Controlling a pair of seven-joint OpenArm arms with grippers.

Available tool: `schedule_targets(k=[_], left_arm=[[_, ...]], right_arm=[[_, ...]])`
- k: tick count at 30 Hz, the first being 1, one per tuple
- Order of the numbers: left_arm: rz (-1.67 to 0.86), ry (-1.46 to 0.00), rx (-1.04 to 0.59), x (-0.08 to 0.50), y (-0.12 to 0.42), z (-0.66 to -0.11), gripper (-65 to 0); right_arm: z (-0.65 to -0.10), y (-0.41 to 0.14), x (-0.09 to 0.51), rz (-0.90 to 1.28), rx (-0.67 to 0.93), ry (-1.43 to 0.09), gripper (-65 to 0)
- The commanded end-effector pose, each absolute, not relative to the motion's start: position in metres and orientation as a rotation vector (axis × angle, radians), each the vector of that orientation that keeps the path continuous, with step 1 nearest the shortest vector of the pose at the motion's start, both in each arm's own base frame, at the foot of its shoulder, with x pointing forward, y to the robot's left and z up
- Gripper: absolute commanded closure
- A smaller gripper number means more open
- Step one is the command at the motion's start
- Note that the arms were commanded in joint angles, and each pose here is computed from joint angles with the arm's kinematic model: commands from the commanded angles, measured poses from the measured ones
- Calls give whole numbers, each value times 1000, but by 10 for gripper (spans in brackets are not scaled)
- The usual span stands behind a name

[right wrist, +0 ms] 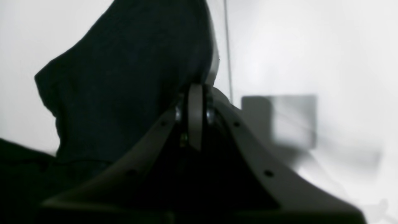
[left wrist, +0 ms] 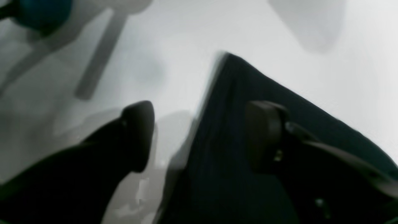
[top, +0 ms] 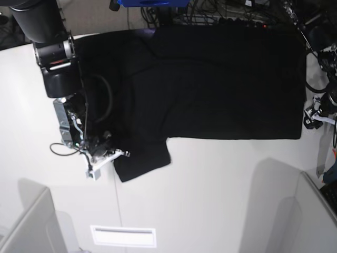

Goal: Fold the T-shirt properly
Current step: 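Grasp the hem corners with both grippers, then fold the hem up over the body toward the collar with both grippers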

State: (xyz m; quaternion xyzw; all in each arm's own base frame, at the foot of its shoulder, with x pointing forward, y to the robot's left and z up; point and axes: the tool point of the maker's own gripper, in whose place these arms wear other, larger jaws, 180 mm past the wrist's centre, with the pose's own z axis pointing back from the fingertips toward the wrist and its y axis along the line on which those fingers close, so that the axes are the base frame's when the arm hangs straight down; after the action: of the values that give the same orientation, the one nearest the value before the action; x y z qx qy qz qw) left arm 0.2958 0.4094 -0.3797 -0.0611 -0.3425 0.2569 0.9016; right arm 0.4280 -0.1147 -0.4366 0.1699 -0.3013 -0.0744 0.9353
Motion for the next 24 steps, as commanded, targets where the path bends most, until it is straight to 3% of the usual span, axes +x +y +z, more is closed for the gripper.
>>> schedule_targets(k=[1,7,15,24], left_arm=[[512,-756,-116,315,418,-363,-408],[435,-641,10,345,419,-379,-405],[387,-658,70,367,407,-379,-405],[407,-602,37,365,396,-404,-403]], right_arm=[[-422,-119,441,-147,347,-653,0],[-422,-118,441,-147,349,-652,0],[-422,-119,441,-148,347,-653,0],[-422,-119,441,-148,348,-654,0]])
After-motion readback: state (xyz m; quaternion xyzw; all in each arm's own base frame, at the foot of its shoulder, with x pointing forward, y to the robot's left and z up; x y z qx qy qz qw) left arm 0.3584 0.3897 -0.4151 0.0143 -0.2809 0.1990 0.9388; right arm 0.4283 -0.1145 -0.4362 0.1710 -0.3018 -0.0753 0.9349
